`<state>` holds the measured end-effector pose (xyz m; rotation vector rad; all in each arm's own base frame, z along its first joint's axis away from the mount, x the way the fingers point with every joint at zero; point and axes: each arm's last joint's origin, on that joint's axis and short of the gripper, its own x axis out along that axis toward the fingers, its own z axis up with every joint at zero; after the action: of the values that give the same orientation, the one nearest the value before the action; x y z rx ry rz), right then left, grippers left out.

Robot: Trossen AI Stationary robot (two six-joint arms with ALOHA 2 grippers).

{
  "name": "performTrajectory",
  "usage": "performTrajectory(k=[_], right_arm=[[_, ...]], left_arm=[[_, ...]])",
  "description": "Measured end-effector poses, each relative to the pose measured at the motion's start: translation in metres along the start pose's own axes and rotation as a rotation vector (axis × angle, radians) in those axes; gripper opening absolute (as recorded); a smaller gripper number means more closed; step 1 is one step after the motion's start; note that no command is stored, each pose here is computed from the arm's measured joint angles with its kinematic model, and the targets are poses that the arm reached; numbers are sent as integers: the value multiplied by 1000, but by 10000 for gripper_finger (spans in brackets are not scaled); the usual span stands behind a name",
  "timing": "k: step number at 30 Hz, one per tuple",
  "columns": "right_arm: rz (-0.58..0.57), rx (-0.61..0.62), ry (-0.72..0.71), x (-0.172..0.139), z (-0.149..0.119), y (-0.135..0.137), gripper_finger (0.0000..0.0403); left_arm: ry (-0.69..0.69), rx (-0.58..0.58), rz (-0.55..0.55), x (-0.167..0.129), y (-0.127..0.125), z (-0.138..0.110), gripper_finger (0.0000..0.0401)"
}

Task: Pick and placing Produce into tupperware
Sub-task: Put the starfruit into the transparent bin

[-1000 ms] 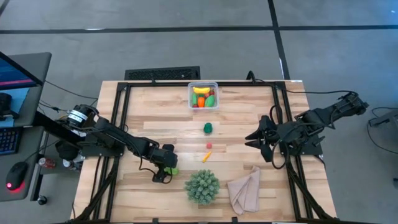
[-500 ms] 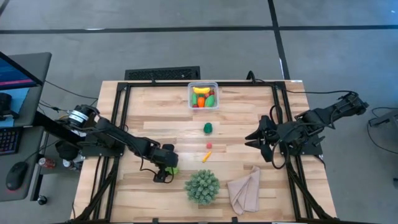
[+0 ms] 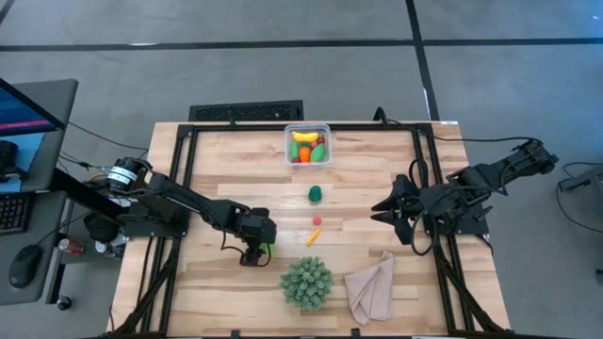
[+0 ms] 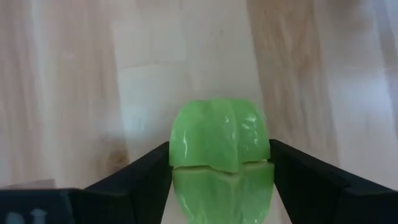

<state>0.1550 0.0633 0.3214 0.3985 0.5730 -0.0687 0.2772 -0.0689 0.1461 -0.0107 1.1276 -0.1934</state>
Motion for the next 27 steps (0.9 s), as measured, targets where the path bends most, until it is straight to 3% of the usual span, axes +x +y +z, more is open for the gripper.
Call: performTrajectory(k=[10, 27], right_arm=[[17, 4, 9, -1, -2, 2, 118], [19, -4, 11, -1, -2, 2, 118]], left_arm=[[-6, -10, 6, -1, 6, 1, 224], [18, -31, 5, -2, 6, 0, 227]])
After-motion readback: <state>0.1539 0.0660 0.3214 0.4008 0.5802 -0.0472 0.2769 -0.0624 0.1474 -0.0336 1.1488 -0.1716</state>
